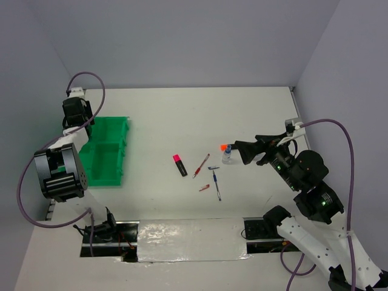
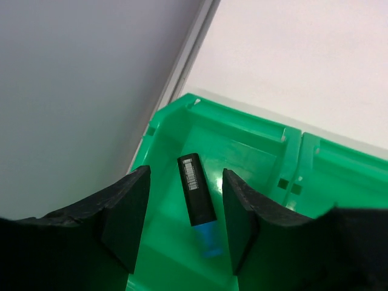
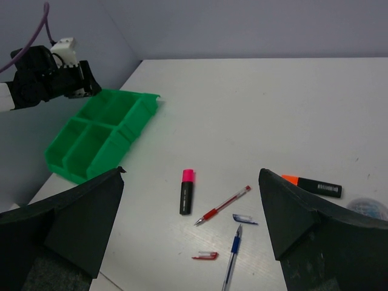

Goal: Sort the stationery into containers
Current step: Place the pen in the storage box, then open the pen at the center of the board.

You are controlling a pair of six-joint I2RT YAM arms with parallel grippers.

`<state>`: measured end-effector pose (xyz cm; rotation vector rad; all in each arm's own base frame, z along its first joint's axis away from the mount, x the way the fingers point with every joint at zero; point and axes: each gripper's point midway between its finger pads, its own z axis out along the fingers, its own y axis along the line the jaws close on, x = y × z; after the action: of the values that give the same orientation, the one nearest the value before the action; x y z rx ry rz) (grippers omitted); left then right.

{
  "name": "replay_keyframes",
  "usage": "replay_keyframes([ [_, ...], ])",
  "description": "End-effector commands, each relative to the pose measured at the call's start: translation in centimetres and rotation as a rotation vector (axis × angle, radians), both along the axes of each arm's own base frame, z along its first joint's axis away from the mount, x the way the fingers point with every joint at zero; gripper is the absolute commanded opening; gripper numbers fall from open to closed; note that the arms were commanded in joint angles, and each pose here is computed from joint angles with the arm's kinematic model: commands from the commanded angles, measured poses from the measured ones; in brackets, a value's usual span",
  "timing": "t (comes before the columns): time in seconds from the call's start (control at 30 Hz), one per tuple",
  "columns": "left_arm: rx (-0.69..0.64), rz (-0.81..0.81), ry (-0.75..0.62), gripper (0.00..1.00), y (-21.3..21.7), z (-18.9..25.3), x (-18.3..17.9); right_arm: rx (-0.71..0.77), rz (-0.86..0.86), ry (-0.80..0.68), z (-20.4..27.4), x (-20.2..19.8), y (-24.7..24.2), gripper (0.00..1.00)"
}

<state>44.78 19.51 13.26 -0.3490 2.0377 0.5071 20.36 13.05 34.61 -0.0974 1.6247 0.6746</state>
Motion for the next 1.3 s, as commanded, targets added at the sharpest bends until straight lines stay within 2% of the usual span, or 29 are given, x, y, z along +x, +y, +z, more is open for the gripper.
replay_keyframes([
  [0.0,0.017,-0.012,-0.197,0.63,-0.1,6.6,1.2,0.007,-0.013,-0.042,1.4,0.4,-0.1,1.00],
  [0.07,-0.005,0.008,-0.271,0.67,-0.3,9.6,1.1,0.000,-0.034,-0.040,1.4,0.6,-0.4,1.00],
  [0.1,-0.052,0.022,-0.316,0.74,-0.6,10.7,1.3,-0.006,-0.046,-0.034,1.2,0.6,-0.6,1.00],
  [0.13,-0.110,-0.034,-0.344,0.99,-2.0,12.5,2.0,-0.008,-0.059,-0.032,1.2,0.7,-0.8,1.00],
  [0.17,-0.161,-0.082,-0.370,0.99,-3.2,14.0,2.4,-0.010,-0.071,-0.032,1.2,0.8,-1.0,1.00],
  [0.27,-0.427,-0.266,-0.417,0.99,-8.7,18.0,3.4,-0.012,-0.115,-0.026,0.9,1.0,-1.8,1.00],
  [0.3,-0.554,-0.288,-0.428,0.99,-10.4,18.9,3.2,-0.012,-0.138,-0.024,0.9,1.2,-2.2,1.00],
  [0.4,-0.662,-0.329,-0.415,0.99,-15.2,19.4,1.3,-0.024,-0.176,-0.003,0.7,1.4,-2.8,1.00],
  [0.43,-0.649,-0.349,-0.334,0.99,-20.0,18.9,-0.2,-0.031,-0.185,0.009,0.5,1.6,-2.9,1.00],
  [0.47,-0.525,-0.194,-0.326,0.99,-19.4,18.3,-0.7,-0.041,-0.191,0.022,0.3,1.6,-3.0,1.00],
  [0.53,-0.469,-0.172,-0.264,0.99,-24.0,17.0,-2.0,-0.053,-0.219,0.024,0.4,1.9,-3.4,1.00],
  [0.57,-0.481,-0.209,-0.198,0.99,-28.4,15.2,-3.4,-0.058,-0.228,0.030,0.3,1.9,-3.6,1.00],
  [0.6,-0.520,-0.124,-0.181,0.99,-29.2,12.6,-4.4,-0.062,-0.241,0.027,0.5,1.9,-3.9,1.00],
  [0.63,-0.554,-0.129,-0.158,0.99,-32.3,11.0,-6.0,-0.064,-0.263,0.028,0.6,2.0,-4.3,1.00],
  [0.7,-0.590,-0.063,-0.212,0.99,-34.2,8.0,-8.0,-0.066,-0.275,0.027,0.9,1.9,-4.6,1.00],
  [0.73,-0.586,-0.121,-0.201,0.99,-37.6,7.0,-9.7,-0.065,-0.272,0.029,1.0,1.8,-4.6,1.00],
  [0.77,-0.614,-0.083,-0.210,0.99,-38.9,6.0,-10.2,-0.063,-0.271,0.024,1.2,1.6,-4.7,1.00],
  [0.8,-0.580,-0.078,-0.167,0.99,-39.5,4.8,-10.7,-0.064,-0.268,0.025,1.2,1.6,-4.6,1.00],
  [0.83,-0.525,-0.069,-0.070,0.99,-40.8,1.3,-11.0,-0.060,-0.268,0.023,1.3,1.5,-4.6,1.00],
  [0.93,-0.468,0.000,0.065,0.99,-42.2,-1.9,-11.5,-0.063,-0.251,0.030,1.1,1.5,-4.3,1.00],
  [0.97,-0.454,0.056,0.082,0.99,-42.6,-3.4,-11.2,-0.069,-0.244,0.035,1.0,1.4,-4.3,1.00],
  [1.03,-0.409,0.071,0.125,0.99,-42.6,-5.2,-11.7,-0.073,-0.241,0.036,0.9,1.3,-4.3,1.00],
  [1.27,-0.445,0.089,0.185,0.99,-43.3,-8.1,-12.8,-0.072,-0.235,0.021,0.7,1.2,-4.3,1.00],
])
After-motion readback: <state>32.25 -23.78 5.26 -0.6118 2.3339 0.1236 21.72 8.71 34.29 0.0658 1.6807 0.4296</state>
